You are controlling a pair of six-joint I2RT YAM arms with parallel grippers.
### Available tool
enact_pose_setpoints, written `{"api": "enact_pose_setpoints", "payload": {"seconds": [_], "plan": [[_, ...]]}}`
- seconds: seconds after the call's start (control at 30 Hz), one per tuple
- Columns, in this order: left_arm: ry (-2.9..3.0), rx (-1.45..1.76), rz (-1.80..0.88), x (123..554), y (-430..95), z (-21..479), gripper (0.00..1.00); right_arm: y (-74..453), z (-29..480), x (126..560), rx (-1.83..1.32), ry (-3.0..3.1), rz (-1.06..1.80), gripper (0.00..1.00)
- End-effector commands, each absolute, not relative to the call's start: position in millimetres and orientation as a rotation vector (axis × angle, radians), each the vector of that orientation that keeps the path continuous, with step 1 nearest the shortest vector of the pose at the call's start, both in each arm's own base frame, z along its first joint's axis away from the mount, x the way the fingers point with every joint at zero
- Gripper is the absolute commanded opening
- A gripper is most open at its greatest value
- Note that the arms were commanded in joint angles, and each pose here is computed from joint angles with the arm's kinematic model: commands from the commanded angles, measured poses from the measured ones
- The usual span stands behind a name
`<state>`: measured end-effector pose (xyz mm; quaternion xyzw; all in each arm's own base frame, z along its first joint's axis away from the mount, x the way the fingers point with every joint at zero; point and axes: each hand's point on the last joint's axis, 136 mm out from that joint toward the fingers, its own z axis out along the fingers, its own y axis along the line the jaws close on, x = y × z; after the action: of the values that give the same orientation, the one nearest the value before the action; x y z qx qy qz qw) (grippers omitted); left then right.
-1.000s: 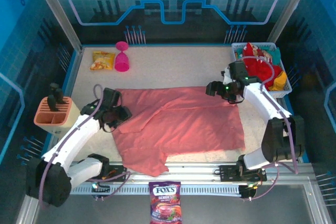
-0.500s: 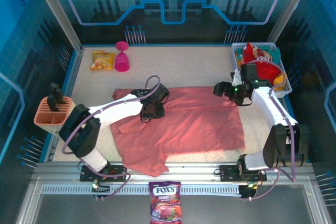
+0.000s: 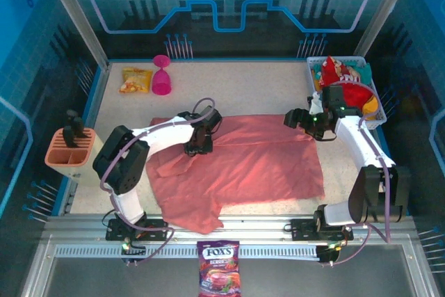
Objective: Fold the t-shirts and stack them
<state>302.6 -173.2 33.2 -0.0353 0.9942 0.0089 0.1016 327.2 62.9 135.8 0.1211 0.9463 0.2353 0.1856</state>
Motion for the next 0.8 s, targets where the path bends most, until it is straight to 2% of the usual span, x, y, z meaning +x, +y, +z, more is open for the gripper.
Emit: {"api": "enact_pose_setpoints", "payload": {"seconds": [0.0, 0.23, 0.37, 0.6, 0.77], "plan": [[2.930, -0.063, 0.076, 308.0, -161.2, 38.4, 0.15, 62.8, 135.6, 321.5, 0.344, 2.669, 0.697, 0.83], [2.947, -0.030, 0.116, 310.6, -157.5, 28.2, 0.13, 64.8, 133.2, 320.6, 0.347, 2.671, 0.714, 0.83], [2.918, -0.016, 0.156, 311.8, -150.4, 29.6, 0.17, 64.9, 133.6, 318.4, 0.343, 2.670, 0.715, 0.83], [2.853, 0.002, 0.094, 318.8, -153.5, 70.1, 0.22, 66.2, 136.8, 317.7, 0.336, 2.664, 0.725, 0.83], [2.855, 0.038, 0.008, 301.6, -173.7, 89.3, 0.22, 67.1, 136.8, 318.3, 0.337, 2.661, 0.734, 0.83]]}}
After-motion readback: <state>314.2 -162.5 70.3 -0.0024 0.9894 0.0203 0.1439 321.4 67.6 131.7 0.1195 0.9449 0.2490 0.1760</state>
